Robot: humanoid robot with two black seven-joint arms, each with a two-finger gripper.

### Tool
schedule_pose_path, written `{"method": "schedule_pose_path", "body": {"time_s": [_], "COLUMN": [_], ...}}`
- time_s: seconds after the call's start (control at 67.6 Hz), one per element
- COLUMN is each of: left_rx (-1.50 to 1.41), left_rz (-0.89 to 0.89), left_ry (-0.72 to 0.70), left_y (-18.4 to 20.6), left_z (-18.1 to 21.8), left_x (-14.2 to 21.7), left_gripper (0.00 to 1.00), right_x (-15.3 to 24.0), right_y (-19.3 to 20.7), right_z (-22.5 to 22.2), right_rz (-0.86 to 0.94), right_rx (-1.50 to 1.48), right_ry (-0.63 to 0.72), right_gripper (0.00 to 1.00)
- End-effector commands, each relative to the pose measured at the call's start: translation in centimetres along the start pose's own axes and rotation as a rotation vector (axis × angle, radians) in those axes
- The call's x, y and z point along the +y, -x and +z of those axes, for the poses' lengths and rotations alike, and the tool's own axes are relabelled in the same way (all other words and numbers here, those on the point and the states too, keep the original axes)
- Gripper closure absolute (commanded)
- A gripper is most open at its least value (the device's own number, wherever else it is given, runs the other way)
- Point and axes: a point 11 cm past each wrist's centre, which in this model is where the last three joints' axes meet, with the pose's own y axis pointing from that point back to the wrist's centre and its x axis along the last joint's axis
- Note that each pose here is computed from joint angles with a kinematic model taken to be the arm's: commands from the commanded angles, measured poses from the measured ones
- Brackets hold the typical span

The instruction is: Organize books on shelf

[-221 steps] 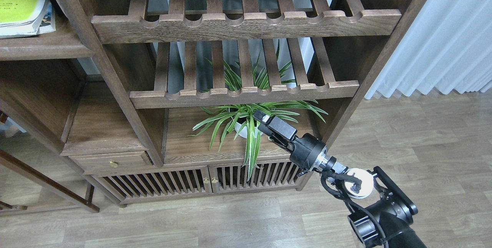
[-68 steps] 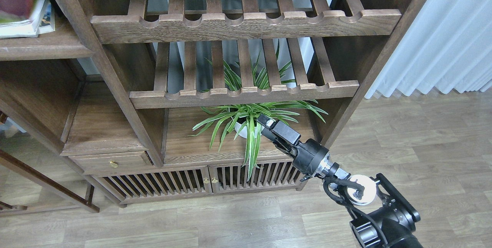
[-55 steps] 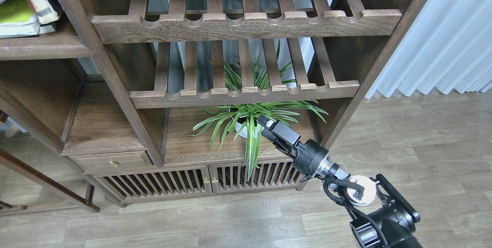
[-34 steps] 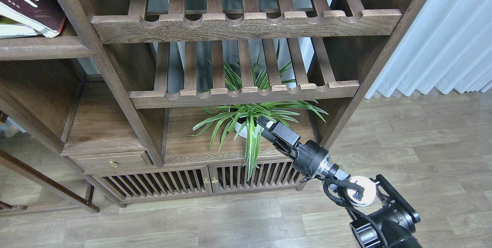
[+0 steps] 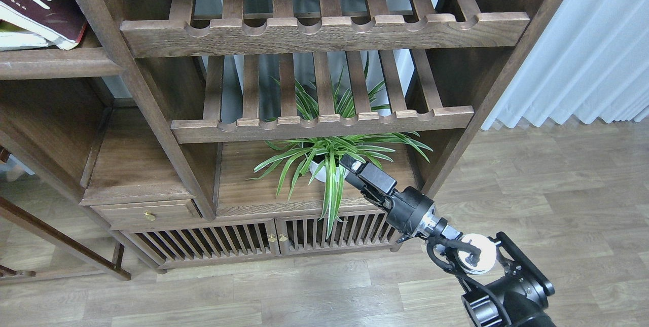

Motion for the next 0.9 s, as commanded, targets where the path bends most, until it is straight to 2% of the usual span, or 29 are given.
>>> {"method": "schedule_pose_path", "body": {"time_s": [0.0,0.059,0.281,0.444,0.696,0.77,0.888], "left_rx": [-0.022,-0.051,-0.108,-0.154,-0.194,-0.179,-0.149], "left_rz": [-0.025,-0.074,-0.137,-0.136,-0.045,0.032,0.079], "left_ry": [-0.041,-0.068,-0.104,-0.116,-0.158,-0.243,-0.356], "left_y": [0.9,2.7,5.1,5.5,3.4,1.1,-0.6], "left_z": [-0.9,-1.5,-2.1,-1.8,-2.0,-4.3,-7.9], "left_x": [-0.4,-0.8,-1.4,-0.1,3.9,5.9,7.1], "left_gripper": [0.01,0.00,0.00,0.01,0.00,0.00,0.00], "right_x": [0.1,0.2,0.5,0.7,0.8,0.8,0.8], "right_y": [-0.1,-0.2,-0.3,-0.5,-0.7,-0.8,-0.9], "right_z": [0.0,0.1,0.3,0.4,0.5,0.4,0.5], "right_rz": [0.000,-0.003,-0.004,-0.008,0.001,0.003,0.005], "right_rx": [-0.003,-0.021,-0.036,-0.040,-0.043,-0.043,-0.045], "right_ry": [-0.002,-0.012,-0.020,-0.022,-0.022,-0.022,-0.021], "right_gripper": [0.00,0.00,0.00,0.00,0.00,0.00,0.00]}}
